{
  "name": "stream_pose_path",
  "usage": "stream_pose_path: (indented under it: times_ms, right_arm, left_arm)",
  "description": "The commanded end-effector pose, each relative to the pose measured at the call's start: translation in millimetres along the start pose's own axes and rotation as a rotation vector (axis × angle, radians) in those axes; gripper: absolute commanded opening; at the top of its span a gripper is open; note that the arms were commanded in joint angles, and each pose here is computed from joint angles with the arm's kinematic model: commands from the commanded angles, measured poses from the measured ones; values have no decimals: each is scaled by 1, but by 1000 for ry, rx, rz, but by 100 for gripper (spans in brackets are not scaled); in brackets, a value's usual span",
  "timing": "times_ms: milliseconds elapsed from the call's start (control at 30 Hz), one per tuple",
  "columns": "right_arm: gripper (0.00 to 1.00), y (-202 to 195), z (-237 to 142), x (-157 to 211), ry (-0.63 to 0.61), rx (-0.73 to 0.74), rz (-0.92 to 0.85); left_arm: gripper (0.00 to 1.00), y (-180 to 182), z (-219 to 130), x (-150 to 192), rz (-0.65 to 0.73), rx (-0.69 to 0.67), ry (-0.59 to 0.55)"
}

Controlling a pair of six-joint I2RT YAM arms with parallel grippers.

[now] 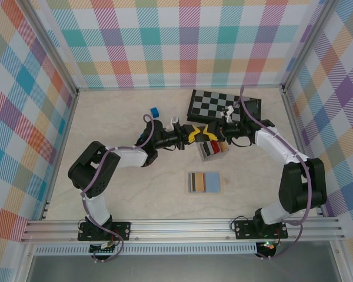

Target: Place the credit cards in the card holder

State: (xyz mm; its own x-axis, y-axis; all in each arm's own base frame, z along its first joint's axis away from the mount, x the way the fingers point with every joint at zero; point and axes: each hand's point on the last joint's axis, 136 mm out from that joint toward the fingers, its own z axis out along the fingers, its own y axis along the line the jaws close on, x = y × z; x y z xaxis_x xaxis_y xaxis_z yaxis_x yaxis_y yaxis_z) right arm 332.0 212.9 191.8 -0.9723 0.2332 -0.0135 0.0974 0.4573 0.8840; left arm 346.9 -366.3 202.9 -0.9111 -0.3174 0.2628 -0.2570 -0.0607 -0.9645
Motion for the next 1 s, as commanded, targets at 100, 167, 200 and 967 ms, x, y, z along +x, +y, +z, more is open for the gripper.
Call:
stream_pose_path:
  times_ms: [100,167,200,967]
  right_arm:
    - [15,-18,-1,-2,-29,76,1]
    - [16,-19,-2,-3,-39,88,-1]
    - [16,-19,-3,-4,-47,95,-2]
    - [9,-28,-17,-6,-129,193,-12]
  left_arm:
    - [15,-38,-6,14,122,146,49]
    - [15,-39,-6,14,123,149,50]
    - [15,-39,-6,14,125,151,50]
    - [15,-31,-8,14,123,132,48]
